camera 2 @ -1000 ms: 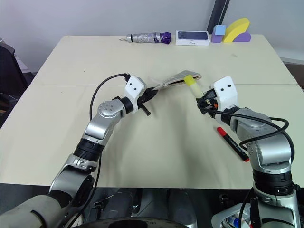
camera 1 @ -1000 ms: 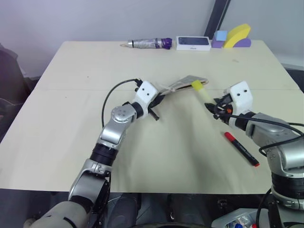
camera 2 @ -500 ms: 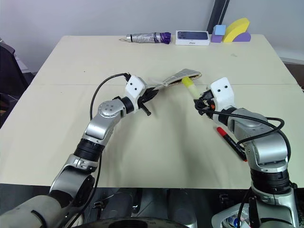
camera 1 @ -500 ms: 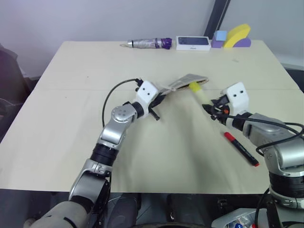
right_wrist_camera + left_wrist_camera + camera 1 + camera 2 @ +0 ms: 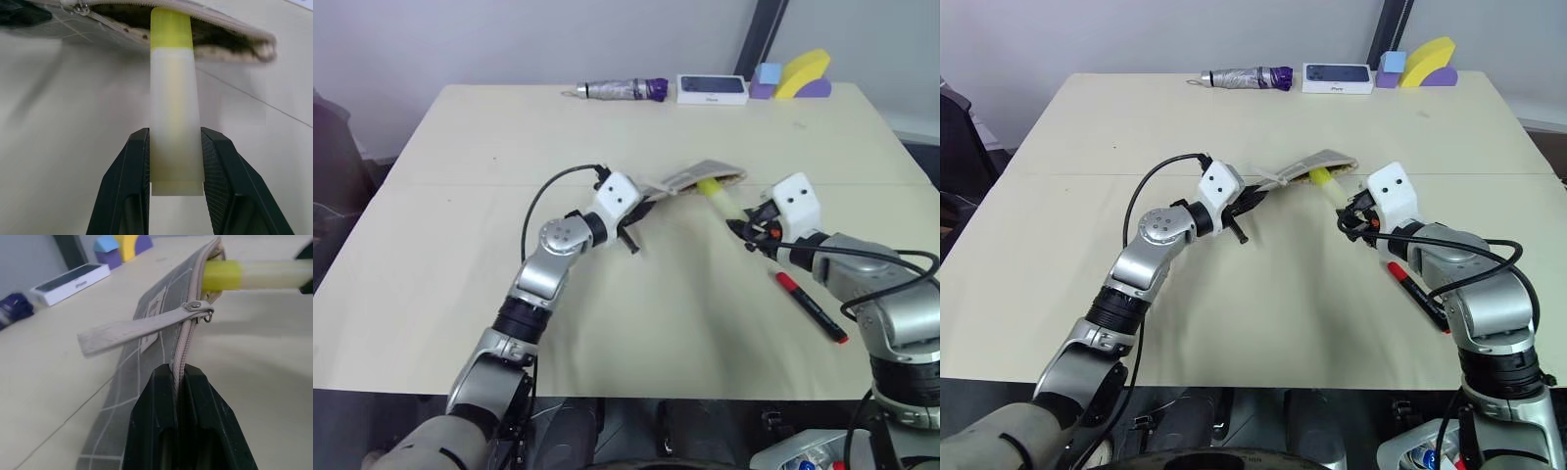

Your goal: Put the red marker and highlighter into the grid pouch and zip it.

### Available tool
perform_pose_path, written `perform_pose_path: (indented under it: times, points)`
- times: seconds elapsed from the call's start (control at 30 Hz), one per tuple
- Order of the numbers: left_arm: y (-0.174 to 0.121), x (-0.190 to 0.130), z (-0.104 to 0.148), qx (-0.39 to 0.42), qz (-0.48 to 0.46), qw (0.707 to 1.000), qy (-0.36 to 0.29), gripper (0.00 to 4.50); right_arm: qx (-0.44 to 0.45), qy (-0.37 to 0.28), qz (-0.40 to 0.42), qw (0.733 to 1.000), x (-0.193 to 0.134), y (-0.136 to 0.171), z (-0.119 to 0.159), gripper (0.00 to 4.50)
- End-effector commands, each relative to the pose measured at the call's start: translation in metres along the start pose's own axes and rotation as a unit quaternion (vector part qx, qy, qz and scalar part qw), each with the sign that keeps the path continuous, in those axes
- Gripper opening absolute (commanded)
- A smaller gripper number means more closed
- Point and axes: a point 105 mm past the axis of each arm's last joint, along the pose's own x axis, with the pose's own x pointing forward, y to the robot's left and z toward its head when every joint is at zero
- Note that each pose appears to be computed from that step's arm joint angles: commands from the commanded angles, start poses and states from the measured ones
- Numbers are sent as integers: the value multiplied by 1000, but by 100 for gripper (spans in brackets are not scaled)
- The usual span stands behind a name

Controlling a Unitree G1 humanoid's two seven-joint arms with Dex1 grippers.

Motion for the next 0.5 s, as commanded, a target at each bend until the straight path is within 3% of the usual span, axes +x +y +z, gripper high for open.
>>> perform_pose_path:
  times: [0.03, 0.3, 0.5]
  points:
    - [-10, -2, 21, 72, -31, 996, -40, 0, -38, -2, 4, 999, -3, 1, 9, 87]
    - [-28, -17, 14, 175, -130, 975, -43, 0, -132, 17, 100, 986, -6, 33, 6, 87]
    - [-30, -25, 9, 188, -164, 967, -45, 0, -133, 8, 117, 984, -6, 38, 11, 87]
